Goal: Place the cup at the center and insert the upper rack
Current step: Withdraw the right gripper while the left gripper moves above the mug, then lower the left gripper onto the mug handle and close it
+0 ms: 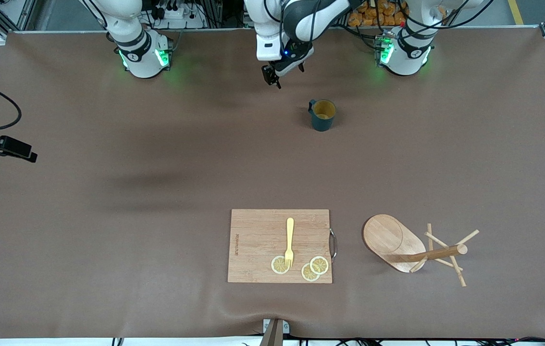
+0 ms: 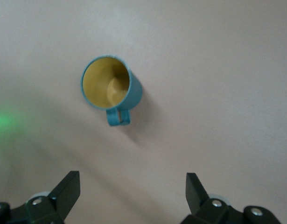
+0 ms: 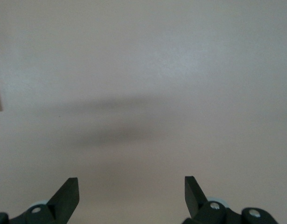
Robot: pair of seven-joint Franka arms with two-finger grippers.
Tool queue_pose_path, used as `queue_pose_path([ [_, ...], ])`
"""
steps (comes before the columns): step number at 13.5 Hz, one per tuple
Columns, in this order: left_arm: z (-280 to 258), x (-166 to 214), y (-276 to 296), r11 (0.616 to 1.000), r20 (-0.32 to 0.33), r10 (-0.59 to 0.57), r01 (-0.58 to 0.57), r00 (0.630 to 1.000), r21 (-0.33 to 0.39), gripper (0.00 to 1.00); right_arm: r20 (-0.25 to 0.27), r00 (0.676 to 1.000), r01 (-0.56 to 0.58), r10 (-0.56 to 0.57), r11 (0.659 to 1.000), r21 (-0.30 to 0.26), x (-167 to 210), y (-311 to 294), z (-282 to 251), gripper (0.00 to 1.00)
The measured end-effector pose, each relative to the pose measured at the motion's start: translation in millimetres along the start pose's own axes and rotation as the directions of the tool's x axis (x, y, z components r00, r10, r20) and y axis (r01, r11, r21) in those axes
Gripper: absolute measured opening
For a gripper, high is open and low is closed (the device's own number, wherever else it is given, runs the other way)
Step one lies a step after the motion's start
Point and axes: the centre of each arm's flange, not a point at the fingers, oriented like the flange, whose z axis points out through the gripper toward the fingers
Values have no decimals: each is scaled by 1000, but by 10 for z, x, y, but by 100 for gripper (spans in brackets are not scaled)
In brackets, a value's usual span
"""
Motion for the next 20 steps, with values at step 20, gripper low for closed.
queue_pose_path([
  [20,1017,-749,-560,980,-358,-199,190,912,-61,100,-52,987,151,-154,987,-60,-466,-913,-585,100],
])
